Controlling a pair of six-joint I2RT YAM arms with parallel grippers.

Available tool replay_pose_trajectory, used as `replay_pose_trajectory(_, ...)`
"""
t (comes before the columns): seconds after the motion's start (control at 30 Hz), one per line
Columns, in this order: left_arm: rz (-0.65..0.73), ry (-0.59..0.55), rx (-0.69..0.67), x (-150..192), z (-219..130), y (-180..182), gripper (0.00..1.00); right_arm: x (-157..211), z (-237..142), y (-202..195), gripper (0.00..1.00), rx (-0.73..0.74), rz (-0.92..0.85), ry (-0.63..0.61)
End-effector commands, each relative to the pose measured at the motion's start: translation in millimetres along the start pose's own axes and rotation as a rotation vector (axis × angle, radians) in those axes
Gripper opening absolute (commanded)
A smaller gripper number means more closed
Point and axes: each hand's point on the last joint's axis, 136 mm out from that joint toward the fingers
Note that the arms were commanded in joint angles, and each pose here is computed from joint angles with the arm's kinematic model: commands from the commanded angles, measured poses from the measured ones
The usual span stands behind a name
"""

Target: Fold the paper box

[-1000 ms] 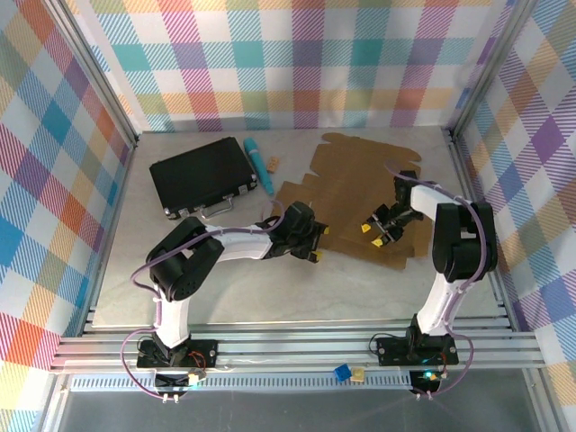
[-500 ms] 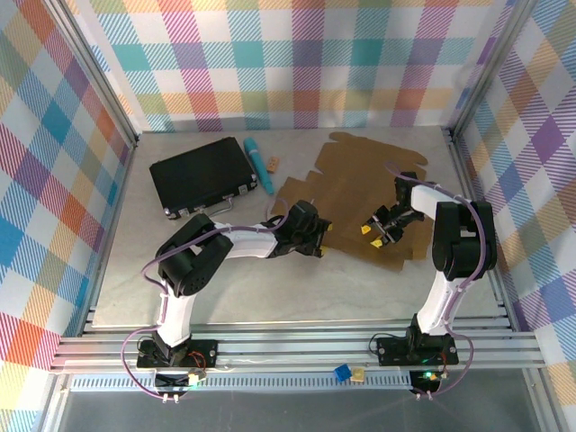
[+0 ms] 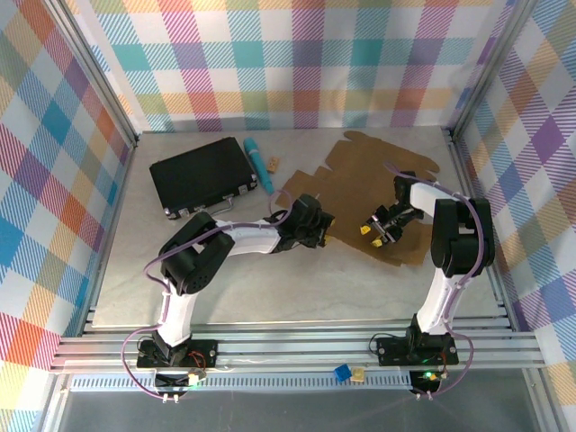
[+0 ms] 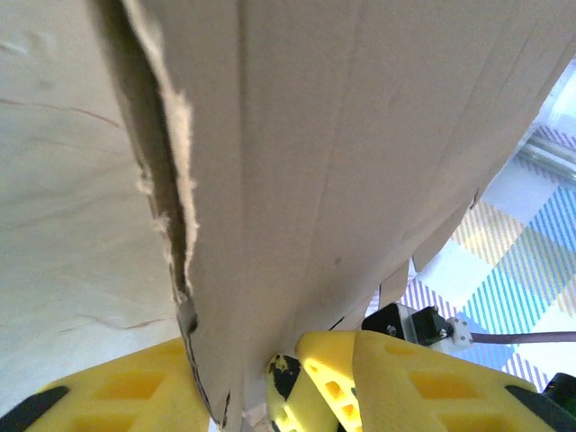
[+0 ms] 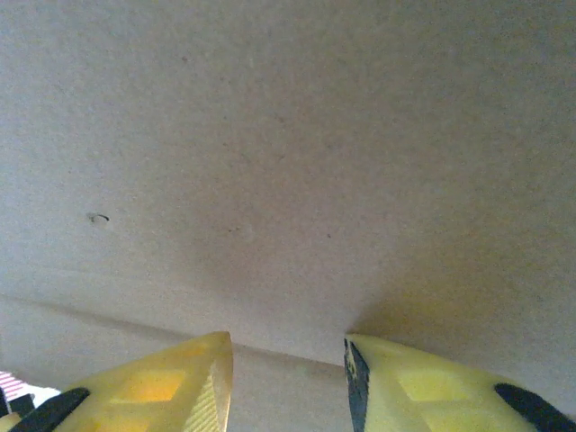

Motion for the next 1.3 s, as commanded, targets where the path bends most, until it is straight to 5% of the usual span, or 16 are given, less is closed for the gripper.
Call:
replay_pose_trajectory(0.0, 0.05, 0.034, -0.057, 3, 12, 3, 0.4, 9, 9, -6, 0.38, 0.029, 0.006, 0.062)
replay_pose_trajectory(0.27, 0.172, 0.018, -0.222, -2, 19, 20, 0.3, 7, 9, -4, 0.38, 0.022, -0.006, 0.064)
replay_pose_trajectory(0.37, 0.209, -0.008, -0.303, -9, 17, 31, 0.18, 5, 5, -1, 0.38, 0.018, -0.016, 0.054)
replay_pose_trajectory(0.43, 0.225, -0.05, -0.325, -18, 9, 31, 0.0, 4, -2, 5, 0.39, 0.013, -0.035, 0.037)
replay_pose_trajectory(0.53, 0.309, -0.128, -0.359, -31, -16, 14, 0.0, -3, -31, 25, 0.48, -0.007, -0.09, -0.048)
replay_pose_trajectory(0.7, 0.684, -0.253, -0.393, -30, -73, -59, 0.0, -9, -117, 71, 0.67, -0.07, -0.177, -0.285)
replay_pose_trajectory(1.07, 1.394, -0.53, -0.53, -27, -181, -155, 0.0, 13, -249, 145, 0.7, -0.296, -0.256, -0.606)
replay_pose_trajectory(1.27, 1.647, -0.797, -0.623, -39, -223, -194, 0.0, 35, -273, 175, 0.7, -0.441, -0.207, -0.607)
Point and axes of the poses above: each hand's point on the last joint's axis, 136 mm out from that joint toward the fingers, its own z axis out along the fingers, its own y axis along the line the jaws close on, x = y × z, and after that the axes turned 15 degrees about -z, right-handed
